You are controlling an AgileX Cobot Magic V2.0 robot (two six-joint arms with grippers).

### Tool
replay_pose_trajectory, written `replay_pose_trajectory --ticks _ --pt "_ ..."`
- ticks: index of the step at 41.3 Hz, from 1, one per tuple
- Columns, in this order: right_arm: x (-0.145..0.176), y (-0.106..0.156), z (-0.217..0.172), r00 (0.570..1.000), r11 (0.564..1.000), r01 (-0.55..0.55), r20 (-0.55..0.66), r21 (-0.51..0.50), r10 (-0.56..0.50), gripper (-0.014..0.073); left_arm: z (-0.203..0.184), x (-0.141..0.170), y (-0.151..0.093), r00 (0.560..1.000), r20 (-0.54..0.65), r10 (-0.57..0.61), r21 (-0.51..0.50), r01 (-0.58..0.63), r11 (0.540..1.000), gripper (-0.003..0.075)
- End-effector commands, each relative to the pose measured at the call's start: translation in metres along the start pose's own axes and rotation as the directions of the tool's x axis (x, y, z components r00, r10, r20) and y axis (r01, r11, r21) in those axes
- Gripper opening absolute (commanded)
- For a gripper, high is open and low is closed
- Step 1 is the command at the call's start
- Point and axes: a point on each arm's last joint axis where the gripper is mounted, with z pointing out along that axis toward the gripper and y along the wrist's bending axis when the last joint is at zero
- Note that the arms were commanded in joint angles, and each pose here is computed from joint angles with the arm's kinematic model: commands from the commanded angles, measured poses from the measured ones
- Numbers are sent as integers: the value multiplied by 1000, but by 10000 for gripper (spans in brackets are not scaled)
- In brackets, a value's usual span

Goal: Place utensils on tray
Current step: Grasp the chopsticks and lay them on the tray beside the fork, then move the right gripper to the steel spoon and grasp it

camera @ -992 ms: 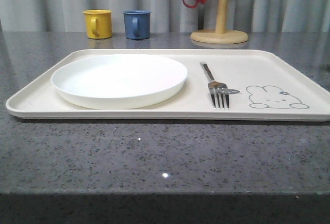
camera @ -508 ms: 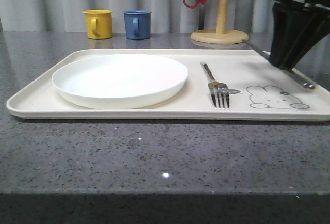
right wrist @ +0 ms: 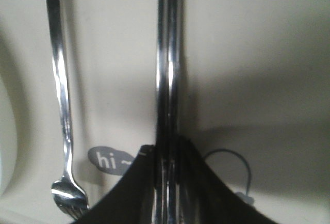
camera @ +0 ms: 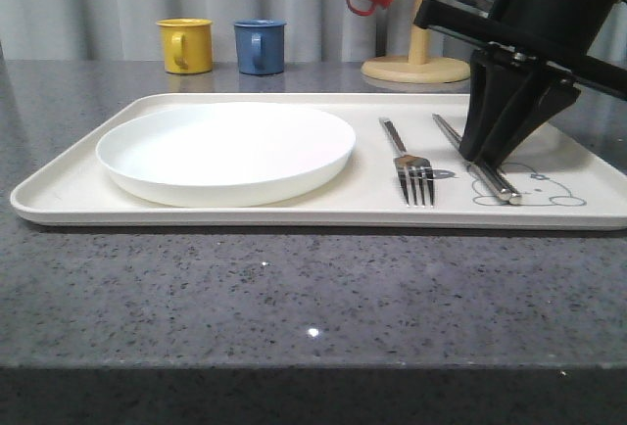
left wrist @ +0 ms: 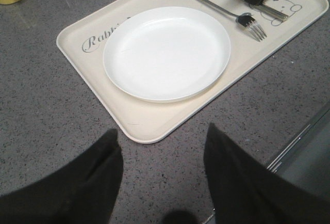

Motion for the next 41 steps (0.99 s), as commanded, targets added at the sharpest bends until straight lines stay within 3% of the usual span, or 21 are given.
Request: replay_pose_trajectory --ticks 1,7,16,24,30,41 --pt "1 11 -17 999 998 4 46 -64 -1 155 -5 -12 0 995 95 -12 4 12 1000 355" --pt "0 11 -19 998 998 6 59 -66 -2 267 -5 -12 0 995 95 -12 4 12 1000 355" --pt "9 16 -45 987 993 107 129 -55 -100 283 -5 -12 0 995 95 -12 4 12 1000 355" --pt "37 9 -99 946 968 217 218 123 -240 283 -5 -12 0 995 95 -12 4 12 1000 355" --pt "55 -14 -131 939 938 193 223 288 -262 283 -5 -12 0 995 95 -12 4 12 1000 355" --pt "55 -82 -155 968 928 17 226 372 -109 283 -5 -12 0 995 95 -12 4 12 1000 355"
